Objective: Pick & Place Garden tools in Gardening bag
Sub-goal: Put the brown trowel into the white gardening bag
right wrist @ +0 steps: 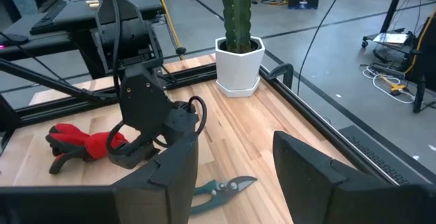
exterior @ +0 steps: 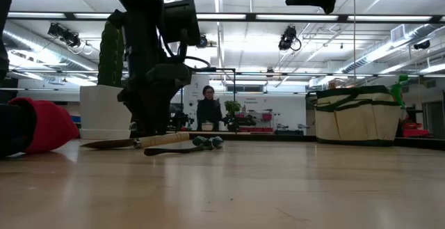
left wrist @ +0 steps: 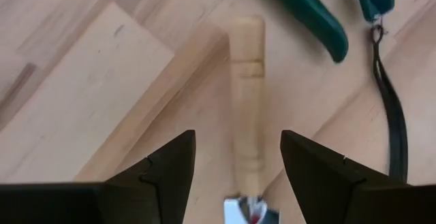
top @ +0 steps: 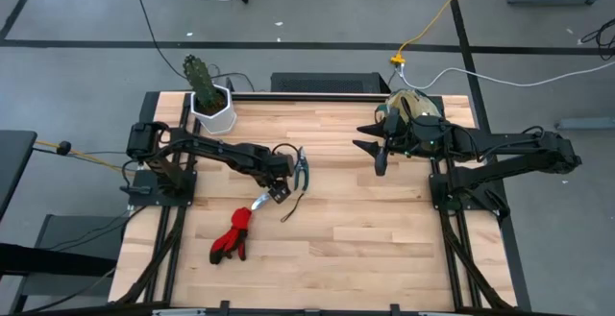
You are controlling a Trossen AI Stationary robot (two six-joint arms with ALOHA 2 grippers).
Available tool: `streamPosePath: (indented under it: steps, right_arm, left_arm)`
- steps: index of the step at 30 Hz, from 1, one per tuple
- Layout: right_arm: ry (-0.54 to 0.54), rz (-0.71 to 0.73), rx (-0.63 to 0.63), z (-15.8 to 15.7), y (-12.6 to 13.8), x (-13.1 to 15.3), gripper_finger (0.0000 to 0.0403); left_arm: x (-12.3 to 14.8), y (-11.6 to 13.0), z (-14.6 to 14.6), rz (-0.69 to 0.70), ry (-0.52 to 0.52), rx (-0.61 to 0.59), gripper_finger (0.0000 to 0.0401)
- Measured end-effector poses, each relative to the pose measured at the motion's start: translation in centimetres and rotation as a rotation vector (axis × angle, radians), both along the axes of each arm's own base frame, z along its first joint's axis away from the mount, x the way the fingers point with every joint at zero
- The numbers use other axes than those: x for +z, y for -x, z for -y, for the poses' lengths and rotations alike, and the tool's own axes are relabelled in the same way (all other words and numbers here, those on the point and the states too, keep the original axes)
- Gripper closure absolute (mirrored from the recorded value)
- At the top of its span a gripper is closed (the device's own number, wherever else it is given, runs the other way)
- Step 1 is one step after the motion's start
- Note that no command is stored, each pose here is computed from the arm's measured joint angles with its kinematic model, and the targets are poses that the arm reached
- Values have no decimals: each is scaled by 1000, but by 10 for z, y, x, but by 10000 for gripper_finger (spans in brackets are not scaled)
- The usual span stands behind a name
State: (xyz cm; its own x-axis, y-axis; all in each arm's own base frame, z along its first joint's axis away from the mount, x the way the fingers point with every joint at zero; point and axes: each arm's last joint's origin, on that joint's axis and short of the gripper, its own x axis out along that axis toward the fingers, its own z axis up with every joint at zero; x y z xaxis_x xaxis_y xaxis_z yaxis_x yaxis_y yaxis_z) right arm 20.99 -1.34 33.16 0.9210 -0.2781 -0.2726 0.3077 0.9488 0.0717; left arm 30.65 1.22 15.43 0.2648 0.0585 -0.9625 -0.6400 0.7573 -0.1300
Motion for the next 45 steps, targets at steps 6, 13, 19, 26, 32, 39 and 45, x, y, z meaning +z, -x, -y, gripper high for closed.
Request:
streamPosePath:
  steps: [6, 13, 19, 26, 32, 39, 45]
  right_arm:
    - [0, -1, 0, 0, 0, 0, 211]
    - [0, -8, 0, 0, 0, -1, 211]
    - [0, -7, 0, 0, 0, -1, 211]
    - [0, -7, 0, 0, 0, -1, 211]
    - [0, -7, 0, 0, 0, -1, 211]
    - [0, -7, 0, 0, 0, -1, 211]
    - [0, -7, 1, 0, 0, -1, 211]
  left_arm:
    - [-6, 0, 4, -27, 5, 4, 179]
    - [-11, -1, 12, -44, -1, -18, 179]
    - [-15, -1, 17, -66, 6, -36, 190]
    - [-15, -1, 17, -72, -1, -35, 228]
    - [-16, 0, 17, -75, -3, -34, 256]
    - [-16, -1, 17, -73, 0, -35, 279]
    - [-16, -1, 17, -71, 6, -37, 294]
